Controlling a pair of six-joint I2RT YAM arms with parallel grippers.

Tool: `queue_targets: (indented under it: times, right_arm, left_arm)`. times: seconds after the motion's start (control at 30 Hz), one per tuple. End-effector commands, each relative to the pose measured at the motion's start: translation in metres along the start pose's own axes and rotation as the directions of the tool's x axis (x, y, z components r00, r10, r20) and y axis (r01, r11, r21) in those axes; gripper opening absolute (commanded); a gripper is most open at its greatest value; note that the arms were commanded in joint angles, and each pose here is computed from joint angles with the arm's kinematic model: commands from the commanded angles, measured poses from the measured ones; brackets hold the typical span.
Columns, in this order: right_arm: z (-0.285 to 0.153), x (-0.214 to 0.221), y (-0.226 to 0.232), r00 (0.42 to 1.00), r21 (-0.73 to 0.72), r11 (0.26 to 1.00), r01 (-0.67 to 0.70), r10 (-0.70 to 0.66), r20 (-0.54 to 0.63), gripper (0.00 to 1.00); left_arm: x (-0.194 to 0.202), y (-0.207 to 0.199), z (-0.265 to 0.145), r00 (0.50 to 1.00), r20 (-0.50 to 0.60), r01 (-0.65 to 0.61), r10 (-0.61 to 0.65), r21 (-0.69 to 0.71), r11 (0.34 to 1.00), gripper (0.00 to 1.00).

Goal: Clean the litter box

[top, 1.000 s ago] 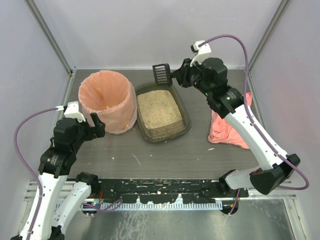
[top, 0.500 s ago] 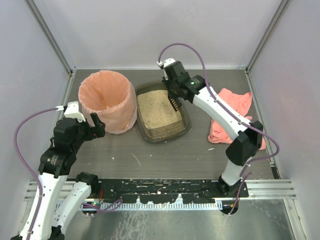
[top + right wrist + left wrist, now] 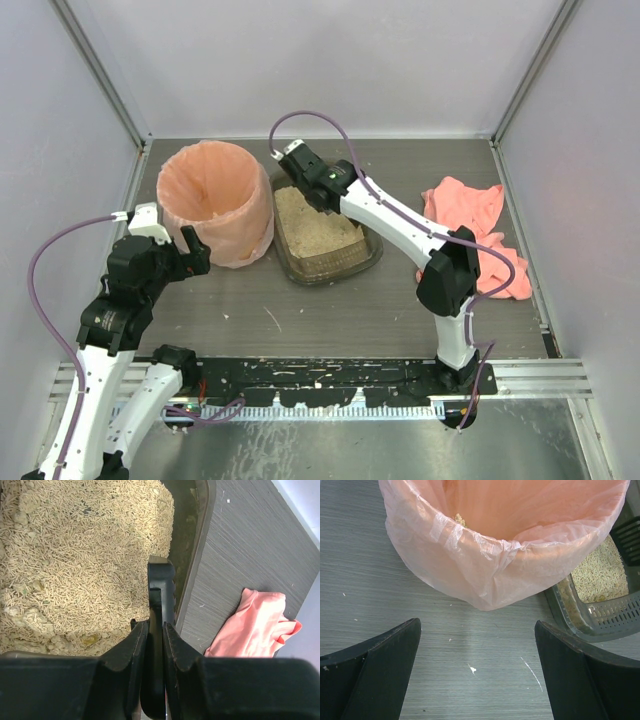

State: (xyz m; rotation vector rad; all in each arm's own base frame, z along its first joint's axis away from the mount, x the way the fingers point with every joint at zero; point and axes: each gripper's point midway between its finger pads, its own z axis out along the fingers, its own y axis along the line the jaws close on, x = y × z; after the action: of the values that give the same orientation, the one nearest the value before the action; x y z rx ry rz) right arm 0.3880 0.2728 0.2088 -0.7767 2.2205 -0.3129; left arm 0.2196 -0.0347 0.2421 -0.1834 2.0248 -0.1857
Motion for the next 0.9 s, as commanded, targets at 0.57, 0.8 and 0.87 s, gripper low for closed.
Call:
queue_targets:
  times: [0.57,0.8,0.87]
  right_arm:
    - [0.011,-0.004,0.02,0.978,-0.346,0.917,-0.199,0.207,-0.013,0.01]
    - [0.011,-0.002,0.014,0.958,-0.448,0.853,-0.27,0.283,-0.038,0.01]
    - [0.009,-0.004,0.015,0.952,-0.479,0.83,-0.286,0.303,-0.043,0.01]
  left_arm:
    - [-0.013,-0.002,-0.002,0.999,0.045,0.016,-0.017,0.008,1.0,0.98]
    - [-0.013,-0.002,-0.002,0.999,0.044,0.017,-0.017,0.007,1.0,0.98]
    - [-0.013,-0.002,-0.002,0.999,0.045,0.016,-0.016,0.007,1.0,0.98]
